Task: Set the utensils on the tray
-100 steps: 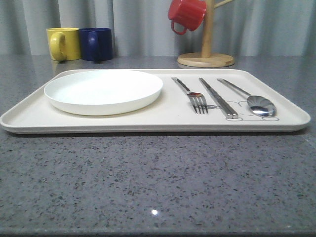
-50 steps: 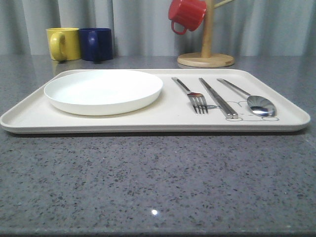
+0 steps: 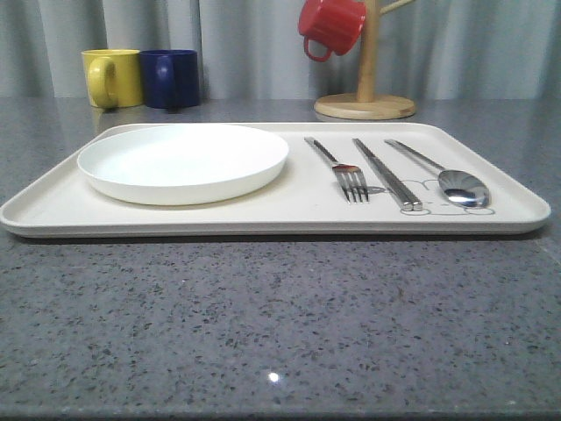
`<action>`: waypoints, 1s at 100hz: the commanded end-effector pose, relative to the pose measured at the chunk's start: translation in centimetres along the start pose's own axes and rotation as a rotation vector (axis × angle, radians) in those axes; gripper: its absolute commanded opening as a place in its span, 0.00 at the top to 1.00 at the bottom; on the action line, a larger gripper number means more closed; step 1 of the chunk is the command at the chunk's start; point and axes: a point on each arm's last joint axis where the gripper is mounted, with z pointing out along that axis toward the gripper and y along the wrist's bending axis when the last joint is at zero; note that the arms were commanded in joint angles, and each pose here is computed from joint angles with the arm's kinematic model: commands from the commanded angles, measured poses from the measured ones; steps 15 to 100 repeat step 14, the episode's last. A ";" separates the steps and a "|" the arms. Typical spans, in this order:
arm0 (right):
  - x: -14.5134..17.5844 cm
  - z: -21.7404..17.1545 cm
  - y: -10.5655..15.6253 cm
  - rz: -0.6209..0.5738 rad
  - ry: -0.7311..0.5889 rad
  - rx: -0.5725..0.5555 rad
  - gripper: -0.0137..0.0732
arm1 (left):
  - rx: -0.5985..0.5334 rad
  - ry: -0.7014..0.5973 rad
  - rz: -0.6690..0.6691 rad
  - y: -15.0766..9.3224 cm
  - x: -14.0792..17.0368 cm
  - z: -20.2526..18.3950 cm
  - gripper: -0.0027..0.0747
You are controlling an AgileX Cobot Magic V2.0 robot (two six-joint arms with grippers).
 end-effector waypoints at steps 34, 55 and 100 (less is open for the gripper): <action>-0.8 -0.2 0.0 -0.002 -0.101 -0.002 0.92 | 0.002 -0.095 -0.009 0.0 0.0 -0.2 0.99; -0.8 -0.2 0.0 -0.002 -0.101 -0.002 0.92 | 0.002 -0.095 -0.009 0.0 0.0 -0.2 0.99; -0.8 -0.2 0.0 -0.002 -0.101 -0.002 0.92 | 0.002 -0.095 -0.009 0.0 0.0 -0.2 0.99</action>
